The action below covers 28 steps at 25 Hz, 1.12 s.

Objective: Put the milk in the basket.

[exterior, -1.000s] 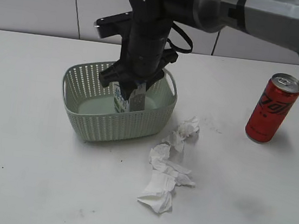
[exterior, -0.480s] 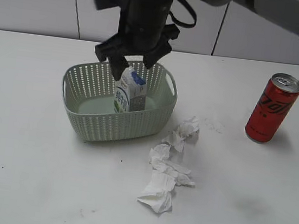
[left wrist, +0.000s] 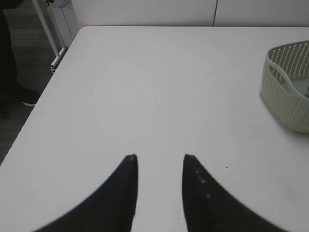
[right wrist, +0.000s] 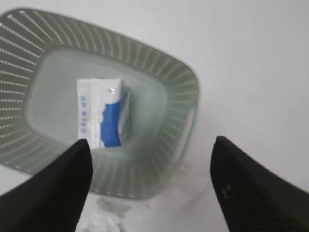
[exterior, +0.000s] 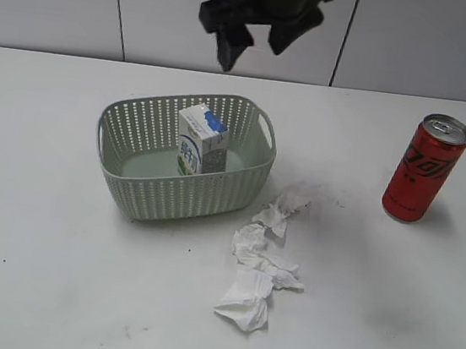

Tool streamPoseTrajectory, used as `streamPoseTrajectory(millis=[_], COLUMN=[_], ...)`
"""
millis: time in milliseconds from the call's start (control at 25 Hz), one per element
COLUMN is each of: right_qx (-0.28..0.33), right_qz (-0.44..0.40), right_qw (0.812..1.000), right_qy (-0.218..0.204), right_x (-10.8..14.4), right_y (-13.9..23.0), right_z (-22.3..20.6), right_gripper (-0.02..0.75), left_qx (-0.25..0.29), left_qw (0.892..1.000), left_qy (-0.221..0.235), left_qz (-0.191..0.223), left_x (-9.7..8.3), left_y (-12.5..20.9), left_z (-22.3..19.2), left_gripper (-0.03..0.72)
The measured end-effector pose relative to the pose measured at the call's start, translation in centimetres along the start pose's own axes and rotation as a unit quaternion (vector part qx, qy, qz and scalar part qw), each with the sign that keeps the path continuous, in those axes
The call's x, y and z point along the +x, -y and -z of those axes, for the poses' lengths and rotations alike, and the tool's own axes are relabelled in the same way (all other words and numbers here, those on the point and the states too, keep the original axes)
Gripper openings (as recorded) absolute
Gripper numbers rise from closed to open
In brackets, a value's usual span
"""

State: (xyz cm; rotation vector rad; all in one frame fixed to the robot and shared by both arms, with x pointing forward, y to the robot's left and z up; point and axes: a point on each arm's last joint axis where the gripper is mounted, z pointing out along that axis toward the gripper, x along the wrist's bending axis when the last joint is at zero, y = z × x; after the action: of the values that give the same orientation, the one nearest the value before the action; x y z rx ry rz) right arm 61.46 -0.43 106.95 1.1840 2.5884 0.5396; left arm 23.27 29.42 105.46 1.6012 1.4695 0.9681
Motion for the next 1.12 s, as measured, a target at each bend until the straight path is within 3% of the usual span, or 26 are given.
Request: streamPoseTrajectory(millis=[120,440,640,840,960,1120], right_qx=[0.009,0.018,0.029,0.065,0.080,0.048], right_qz=[-0.024,-0.161,-0.233,-0.276,-0.281,-0.288], right_qw=[1.000,0.985,0.967,0.953,0.951,0.952], right_qy=[0.010,0.065,0.098,0.110,0.100,0.090], right_x=[-2.7,-14.1,-18.0,-18.1,-15.7,-12.7], right_y=[1.4,8.0,13.3,19.1,22.2,25.5], right_z=[1.7,7.6,11.0,12.5,13.2,13.7], right_gripper=[0.591,0.591,0.591,0.588,0.587,0.588], left_qx=[0.000,0.000,0.000,0.000,0.000,0.000], left_qw=[1.000,1.000,1.000,1.000,1.000,1.000], left_qy=[0.000,0.000,0.000,0.000,0.000,0.000], left_qz=[0.000,0.000,0.000,0.000,0.000,0.000], left_x=[0.0,0.0,0.0,0.0,0.0,0.0], left_y=[0.0,0.0,0.0,0.0,0.0,0.0], left_z=[0.0,0.0,0.0,0.0,0.0,0.0], left_gripper=[0.233,0.233,0.233,0.233,0.233,0.233])
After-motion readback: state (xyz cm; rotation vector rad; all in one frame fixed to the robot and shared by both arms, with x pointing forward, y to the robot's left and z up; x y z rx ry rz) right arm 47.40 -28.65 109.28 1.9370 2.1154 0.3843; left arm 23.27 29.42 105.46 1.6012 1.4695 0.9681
